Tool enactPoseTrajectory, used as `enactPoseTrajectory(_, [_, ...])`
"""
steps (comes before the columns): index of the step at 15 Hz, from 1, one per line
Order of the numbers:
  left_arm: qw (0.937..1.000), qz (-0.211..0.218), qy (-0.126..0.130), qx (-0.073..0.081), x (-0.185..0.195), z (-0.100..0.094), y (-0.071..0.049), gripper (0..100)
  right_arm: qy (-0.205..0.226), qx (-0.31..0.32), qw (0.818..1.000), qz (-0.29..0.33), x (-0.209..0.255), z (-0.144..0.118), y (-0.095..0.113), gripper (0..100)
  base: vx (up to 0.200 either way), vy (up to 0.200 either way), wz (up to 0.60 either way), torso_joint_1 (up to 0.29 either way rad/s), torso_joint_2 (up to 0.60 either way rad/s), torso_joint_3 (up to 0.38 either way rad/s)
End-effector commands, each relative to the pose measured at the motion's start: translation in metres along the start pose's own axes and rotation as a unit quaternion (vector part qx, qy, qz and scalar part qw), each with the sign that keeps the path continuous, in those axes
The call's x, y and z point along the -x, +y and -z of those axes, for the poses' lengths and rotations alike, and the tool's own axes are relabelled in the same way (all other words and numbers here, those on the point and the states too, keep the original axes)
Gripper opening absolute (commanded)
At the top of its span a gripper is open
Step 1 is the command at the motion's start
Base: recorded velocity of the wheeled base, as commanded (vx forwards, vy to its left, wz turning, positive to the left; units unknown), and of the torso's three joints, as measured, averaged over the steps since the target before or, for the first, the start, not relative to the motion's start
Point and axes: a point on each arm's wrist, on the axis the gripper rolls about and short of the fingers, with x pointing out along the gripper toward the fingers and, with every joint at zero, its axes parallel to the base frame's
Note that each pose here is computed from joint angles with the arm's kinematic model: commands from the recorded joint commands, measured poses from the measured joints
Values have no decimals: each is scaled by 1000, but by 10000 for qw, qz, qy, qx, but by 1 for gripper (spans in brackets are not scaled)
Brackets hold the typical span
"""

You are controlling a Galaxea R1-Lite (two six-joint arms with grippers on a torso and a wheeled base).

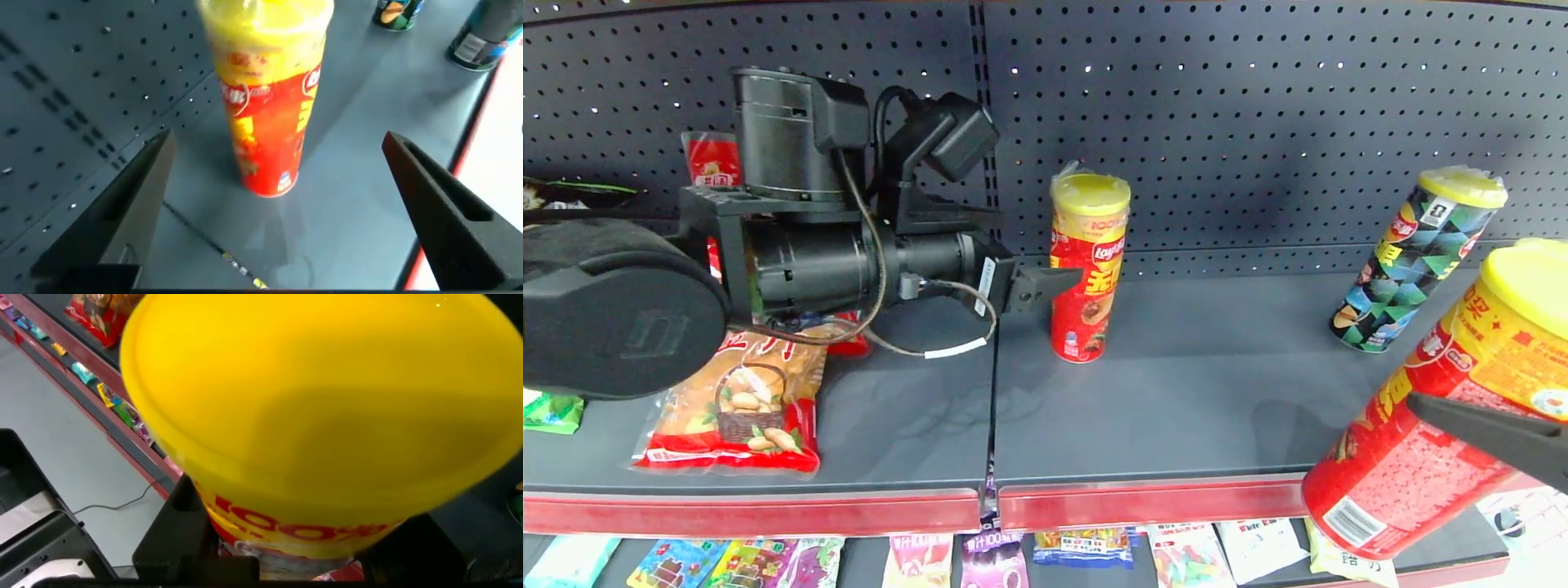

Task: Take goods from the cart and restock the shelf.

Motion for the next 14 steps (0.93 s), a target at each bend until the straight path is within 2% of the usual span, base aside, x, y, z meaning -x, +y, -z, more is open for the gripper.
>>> enactPoseTrajectory(1, [10000, -3, 46, -3, -15, 2, -1, 100, 10, -1, 10000, -4, -1, 0, 0, 0, 0, 0, 0, 0, 0, 0])
enactPoseTrajectory(4, [9995, -307, 92, -11, -21, 1, 1, 100, 10, 7, 10000, -4, -1, 0, 0, 0, 0, 0, 0, 0, 0, 0])
enactPoseTrajectory(8, [9994, -343, 62, -73, -38, -3, -12, 100, 17, 5, 10000, -5, -1, 0, 0, 0, 0, 0, 0, 0, 0, 0])
enactPoseTrajectory(14, [9982, -590, 49, -100, -61, -5, -14, 100, 26, -9, 10000, 16, -1, 1, 0, 0, 0, 0, 0, 0, 0, 0])
